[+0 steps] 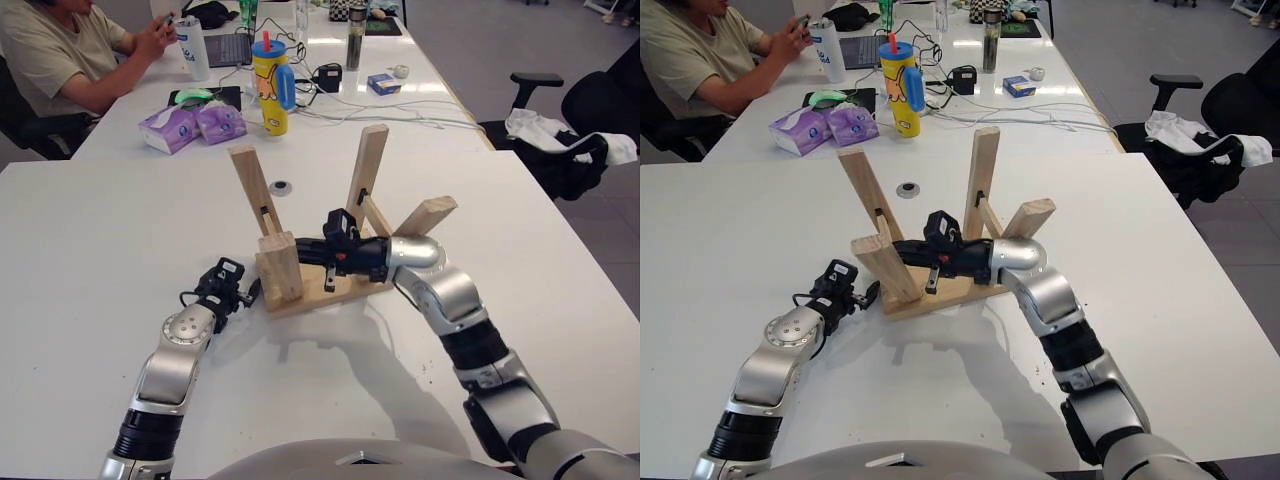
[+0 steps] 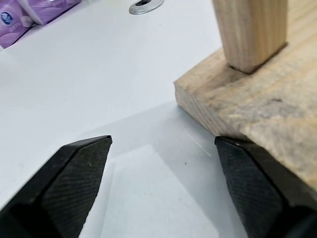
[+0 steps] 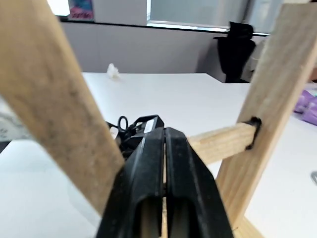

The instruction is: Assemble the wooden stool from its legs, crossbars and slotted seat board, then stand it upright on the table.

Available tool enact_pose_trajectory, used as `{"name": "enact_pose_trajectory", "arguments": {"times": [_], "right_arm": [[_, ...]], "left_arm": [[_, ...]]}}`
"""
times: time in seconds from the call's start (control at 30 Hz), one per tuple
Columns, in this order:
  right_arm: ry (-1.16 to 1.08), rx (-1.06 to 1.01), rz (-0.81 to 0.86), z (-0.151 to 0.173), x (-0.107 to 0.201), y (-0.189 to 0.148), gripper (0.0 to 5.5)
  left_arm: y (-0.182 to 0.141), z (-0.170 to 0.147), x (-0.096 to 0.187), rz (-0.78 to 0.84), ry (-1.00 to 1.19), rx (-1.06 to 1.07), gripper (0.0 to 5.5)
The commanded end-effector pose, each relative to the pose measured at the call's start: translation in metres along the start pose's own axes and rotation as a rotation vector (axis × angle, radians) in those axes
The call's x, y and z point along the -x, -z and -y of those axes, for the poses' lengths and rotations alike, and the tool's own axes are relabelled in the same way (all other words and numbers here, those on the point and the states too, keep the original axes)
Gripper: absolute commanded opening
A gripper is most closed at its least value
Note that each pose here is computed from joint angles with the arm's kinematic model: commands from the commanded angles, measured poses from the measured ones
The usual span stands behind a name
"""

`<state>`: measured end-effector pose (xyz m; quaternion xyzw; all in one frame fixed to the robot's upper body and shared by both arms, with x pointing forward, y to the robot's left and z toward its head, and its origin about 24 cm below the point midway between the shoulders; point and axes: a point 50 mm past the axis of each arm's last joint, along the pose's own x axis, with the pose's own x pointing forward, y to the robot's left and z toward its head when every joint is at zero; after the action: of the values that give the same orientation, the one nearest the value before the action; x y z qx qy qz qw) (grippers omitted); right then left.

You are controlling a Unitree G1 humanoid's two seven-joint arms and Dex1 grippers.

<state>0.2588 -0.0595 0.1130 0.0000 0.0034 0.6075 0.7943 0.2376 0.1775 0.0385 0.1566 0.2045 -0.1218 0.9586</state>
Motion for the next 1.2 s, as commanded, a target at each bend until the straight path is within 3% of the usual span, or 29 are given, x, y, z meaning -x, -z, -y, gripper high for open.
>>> {"name": "enact_pose_trajectory", "arguments": {"times": [0.03, 0.2, 0.3, 0.4, 0.53, 0.73, 0.97, 1.07, 1.2], "right_arm": [[0.155, -0.203, -0.018, -0.032, 0.037, 0.02, 0.03], [0.386, -0.345, -0.087, -0.055, 0.102, 0.031, 0.03], [0.678, -0.276, -0.22, -0.036, 0.143, 0.047, 0.03], [0.875, -0.203, -0.342, -0.008, 0.168, 0.063, 0.03], [0.864, -0.176, -0.385, 0.01, 0.16, 0.078, 0.03], [0.815, -0.176, -0.418, 0.011, 0.143, 0.091, 0.03], [0.709, -0.201, -0.386, 0.01, 0.124, 0.09, 0.03], [0.633, -0.238, -0.356, 0.006, 0.114, 0.086, 0.03], [0.463, -0.345, -0.206, -0.003, 0.095, 0.057, 0.03]], "left_arm": [[0.008, -0.009, 0.023, 0.019, -0.116, -0.003, 3.9], [0.026, -0.005, 0.079, 0.041, -0.2, 0.006, 3.9], [0.035, 0.003, 0.095, 0.029, -0.13, -0.001, 3.9], [0.042, 0.01, 0.092, 0.011, -0.06, -0.037, 3.9], [0.05, 0.012, 0.081, -0.026, -0.025, -0.05, 3.9], [0.044, 0.011, 0.05, -0.036, 0.03, -0.12, 3.9], [0.031, 0.041, 0.053, -0.034, 0.377, -0.112, 3.9], [0.019, 0.038, 0.054, -0.017, 0.435, -0.096, 3.9], [-0.043, 0.039, 0.053, 0.251, 0.563, 0.168, 3.9]]}}
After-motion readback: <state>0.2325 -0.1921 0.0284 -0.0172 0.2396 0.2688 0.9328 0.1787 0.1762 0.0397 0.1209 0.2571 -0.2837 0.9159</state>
